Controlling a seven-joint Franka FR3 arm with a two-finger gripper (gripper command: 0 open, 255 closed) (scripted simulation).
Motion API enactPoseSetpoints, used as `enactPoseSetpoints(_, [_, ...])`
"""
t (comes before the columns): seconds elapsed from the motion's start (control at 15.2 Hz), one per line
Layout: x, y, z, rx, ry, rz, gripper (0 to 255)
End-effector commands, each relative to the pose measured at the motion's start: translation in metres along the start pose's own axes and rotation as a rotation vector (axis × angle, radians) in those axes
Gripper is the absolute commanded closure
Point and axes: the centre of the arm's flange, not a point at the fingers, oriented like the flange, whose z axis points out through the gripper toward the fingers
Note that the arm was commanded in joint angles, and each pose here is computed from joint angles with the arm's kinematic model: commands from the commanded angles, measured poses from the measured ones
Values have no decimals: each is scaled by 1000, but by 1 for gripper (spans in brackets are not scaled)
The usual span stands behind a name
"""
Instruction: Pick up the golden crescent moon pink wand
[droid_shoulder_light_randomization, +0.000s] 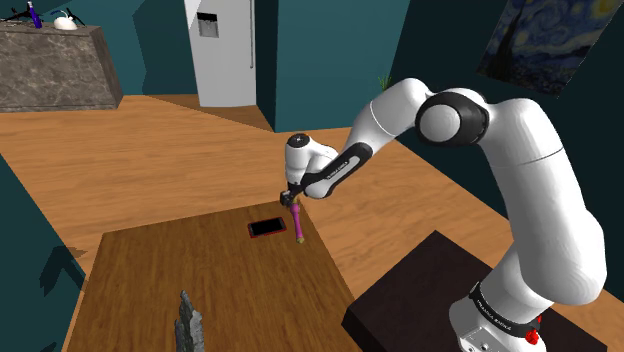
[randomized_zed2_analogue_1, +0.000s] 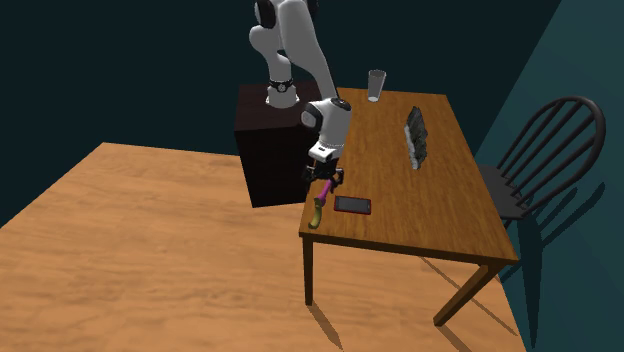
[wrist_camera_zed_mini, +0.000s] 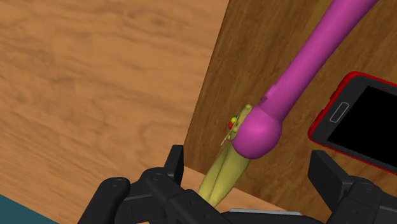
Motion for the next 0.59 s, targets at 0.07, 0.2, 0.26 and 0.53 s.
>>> enactPoseSetpoints(0.07, [-1,-4,16,-1,1,0,0])
enactPoseSetpoints(0.2, [-3,-6,26,-1,1,0,0])
enactPoseSetpoints(0.26, [-4,-7,31,-1,1,0,0])
enactPoseSetpoints(0.53, [-5,-9,39,-1,1,0,255])
